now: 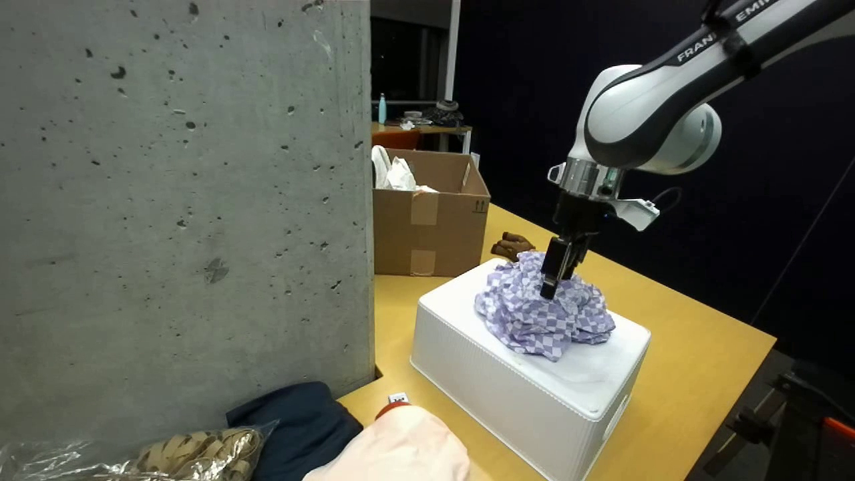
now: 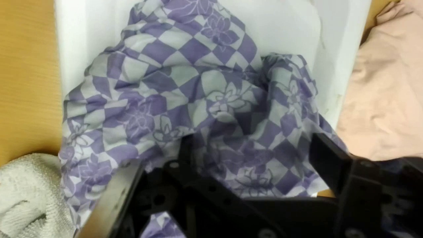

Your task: Pick up the checked blue shirt and put it on the yellow container on the white bucket, lift up the checked blue shirt with the yellow container and put them on the white bucket, lift up the checked blue shirt with the yellow container and put them on the table

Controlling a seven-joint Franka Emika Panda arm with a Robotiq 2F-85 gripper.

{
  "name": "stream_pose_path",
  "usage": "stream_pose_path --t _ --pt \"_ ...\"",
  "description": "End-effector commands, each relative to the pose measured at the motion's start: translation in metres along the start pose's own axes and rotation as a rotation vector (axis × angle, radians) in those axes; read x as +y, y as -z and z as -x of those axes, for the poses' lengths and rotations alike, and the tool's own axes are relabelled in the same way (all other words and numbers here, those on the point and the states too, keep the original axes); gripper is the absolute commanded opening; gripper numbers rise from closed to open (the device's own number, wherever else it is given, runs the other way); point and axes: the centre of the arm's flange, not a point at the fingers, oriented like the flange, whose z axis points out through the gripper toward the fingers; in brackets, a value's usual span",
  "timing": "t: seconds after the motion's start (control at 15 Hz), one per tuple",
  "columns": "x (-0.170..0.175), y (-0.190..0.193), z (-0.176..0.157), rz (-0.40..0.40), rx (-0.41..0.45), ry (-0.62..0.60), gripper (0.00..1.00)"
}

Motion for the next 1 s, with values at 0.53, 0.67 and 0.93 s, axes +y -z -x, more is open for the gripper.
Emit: stream_pose_path --t 0.53,0.67,0.93 --pt "-0.009 0.008 -0.041 0.002 -0.009 0.032 0.01" --pt "-0.024 0.033 -0.039 0.028 -0.001 0.03 0.0" --pt "-0.049 0.105 -0.019 0.101 0.063 -0.014 0.01"
